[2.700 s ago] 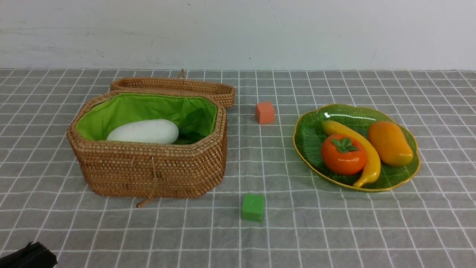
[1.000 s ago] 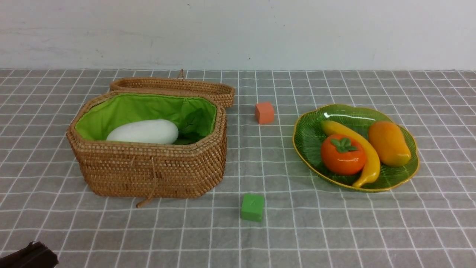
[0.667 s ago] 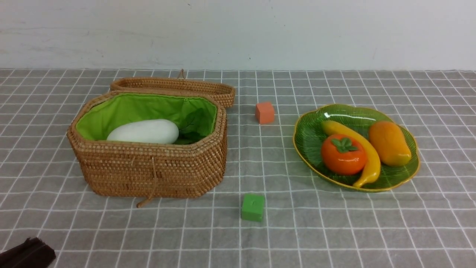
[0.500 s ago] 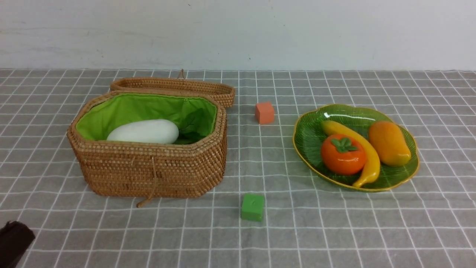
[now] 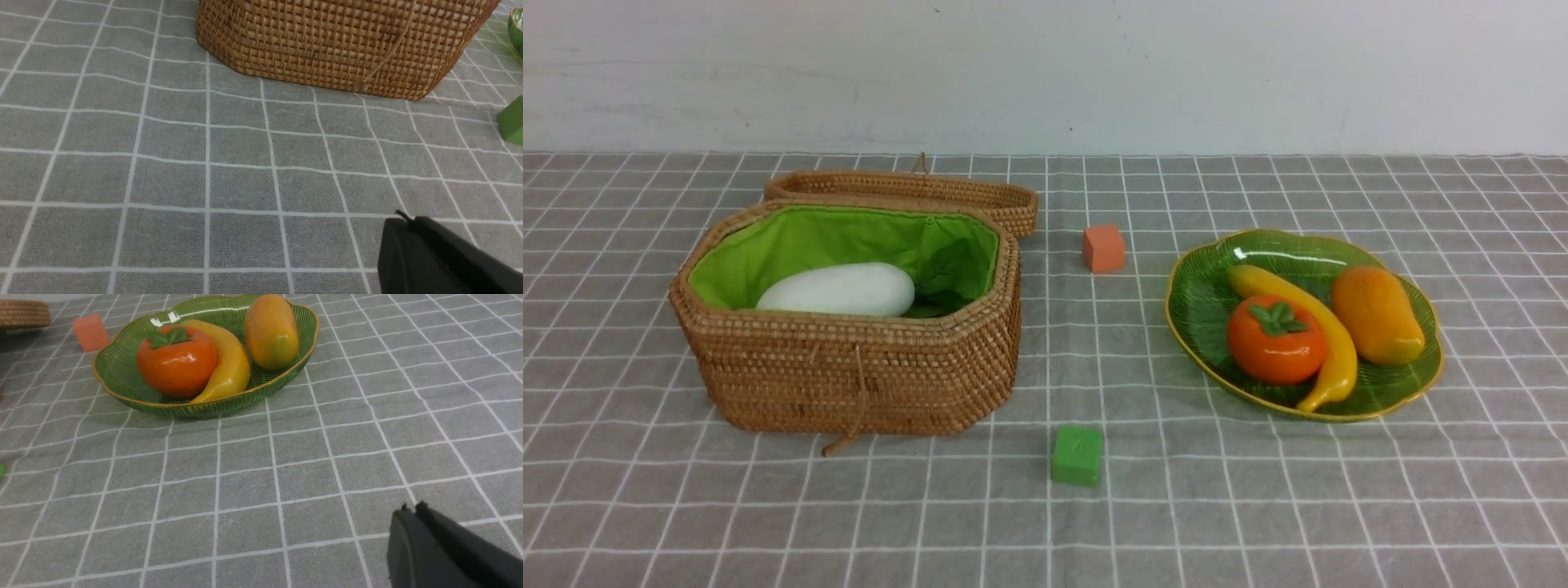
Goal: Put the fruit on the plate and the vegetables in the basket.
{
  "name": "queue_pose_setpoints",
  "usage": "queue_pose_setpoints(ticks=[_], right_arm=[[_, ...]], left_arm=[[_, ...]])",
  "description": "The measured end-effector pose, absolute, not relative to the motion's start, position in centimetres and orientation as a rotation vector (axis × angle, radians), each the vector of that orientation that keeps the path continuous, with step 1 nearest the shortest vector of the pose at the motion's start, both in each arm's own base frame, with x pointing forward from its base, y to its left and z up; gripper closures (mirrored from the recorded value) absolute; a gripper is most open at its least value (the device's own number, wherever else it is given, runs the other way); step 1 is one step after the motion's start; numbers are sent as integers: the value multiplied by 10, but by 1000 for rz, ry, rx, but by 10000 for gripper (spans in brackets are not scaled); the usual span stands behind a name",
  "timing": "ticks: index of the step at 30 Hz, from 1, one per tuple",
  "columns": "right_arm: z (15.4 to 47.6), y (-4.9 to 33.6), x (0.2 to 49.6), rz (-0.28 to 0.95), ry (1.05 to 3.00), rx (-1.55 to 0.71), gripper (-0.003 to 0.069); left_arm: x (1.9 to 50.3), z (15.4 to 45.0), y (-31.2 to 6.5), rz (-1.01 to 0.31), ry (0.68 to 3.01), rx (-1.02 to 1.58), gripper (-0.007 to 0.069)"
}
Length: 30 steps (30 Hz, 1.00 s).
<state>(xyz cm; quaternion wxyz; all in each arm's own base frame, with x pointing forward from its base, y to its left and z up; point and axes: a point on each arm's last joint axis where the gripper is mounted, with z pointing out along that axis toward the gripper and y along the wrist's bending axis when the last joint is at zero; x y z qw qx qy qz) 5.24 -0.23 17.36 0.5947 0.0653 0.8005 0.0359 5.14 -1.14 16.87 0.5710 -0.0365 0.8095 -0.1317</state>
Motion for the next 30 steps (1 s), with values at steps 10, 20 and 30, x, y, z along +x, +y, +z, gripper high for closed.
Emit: queue_pose_setpoints(ticks=[10, 20, 30], right_arm=[[174, -2, 52, 83, 1860, 152, 654], [174, -2, 52, 83, 1860, 152, 642], [174, -2, 52, 83, 1860, 152, 630]], left_arm=[[51, 169, -11, -314, 1899, -92, 638], [52, 169, -11, -315, 1898, -94, 638], [52, 169, -7, -259, 1887, -169, 634]])
